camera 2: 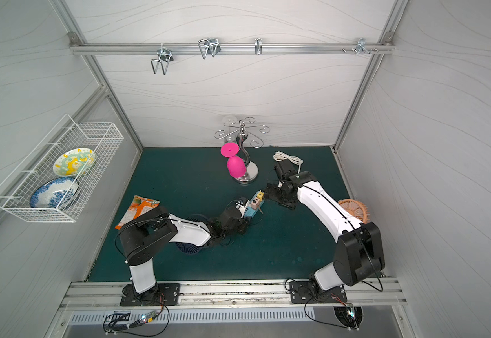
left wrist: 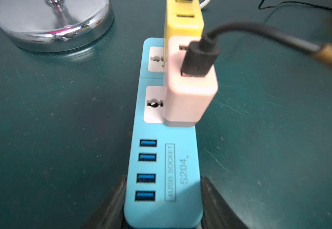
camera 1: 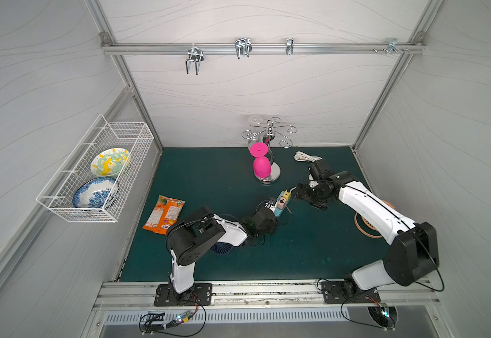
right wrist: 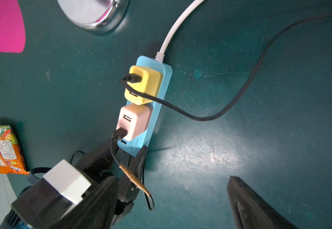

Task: Unplug the desk fan from the power strip
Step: Remove the plug from the socket.

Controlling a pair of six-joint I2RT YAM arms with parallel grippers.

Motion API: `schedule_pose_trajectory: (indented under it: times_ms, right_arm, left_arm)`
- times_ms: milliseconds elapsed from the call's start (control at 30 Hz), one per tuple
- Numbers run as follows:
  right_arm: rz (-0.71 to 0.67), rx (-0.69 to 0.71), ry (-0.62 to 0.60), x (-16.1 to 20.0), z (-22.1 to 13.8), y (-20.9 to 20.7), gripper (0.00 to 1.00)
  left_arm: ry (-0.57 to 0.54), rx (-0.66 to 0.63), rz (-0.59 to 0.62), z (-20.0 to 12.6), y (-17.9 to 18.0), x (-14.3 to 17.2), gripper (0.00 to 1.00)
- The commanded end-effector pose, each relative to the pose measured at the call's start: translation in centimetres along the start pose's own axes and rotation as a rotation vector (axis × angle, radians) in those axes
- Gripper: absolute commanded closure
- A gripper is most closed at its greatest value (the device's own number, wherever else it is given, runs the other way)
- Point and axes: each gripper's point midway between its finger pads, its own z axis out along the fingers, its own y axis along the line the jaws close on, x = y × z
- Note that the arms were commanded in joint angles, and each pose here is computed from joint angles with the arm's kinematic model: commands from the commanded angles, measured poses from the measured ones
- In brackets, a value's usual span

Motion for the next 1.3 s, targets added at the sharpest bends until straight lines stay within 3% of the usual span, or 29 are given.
schedule_pose_trajectory:
  times_ms: [0,67,200,467,800,1067,1267]
  right_arm:
    - [0.019,0.012,0.022,0.1,-0.2,0.3,0.12]
    - [0.02,0.01,0.024,-0.1,-0.3,0.6,0.12]
    - [0.023,0.006,0.028,-0.1,-0.3,0.6,0.12]
    - [0.031,-0.002,0.031,0.4,-0.2,0.4,0.12]
    - [0.034,-0.006,0.032,0.6,-0.1,0.3,0.12]
    - [0.041,-0.004,0.044,0.1,0.1,1.0,0.15]
    - [0.042,0.005,0.066,-0.3,0.7,1.6,0.15]
  left_arm:
    - [-0.06,0.03,0.004,0.2,-0.8,-1.2,0.38]
    - [-0.067,0.022,0.005,0.1,-0.6,-1.4,0.31]
    - [-0.083,0.025,0.015,-0.2,-0.7,-1.9,0.27]
    - [-0.072,0.029,0.051,-0.7,-0.7,-2.1,0.3]
    - [-0.032,0.056,0.025,-0.9,-0.8,-0.4,0.27]
    - [-0.067,0.053,0.034,-0.5,-0.9,-0.6,0.35]
    - [-0.098,0.053,0.041,-0.1,-1.0,-1.0,0.33]
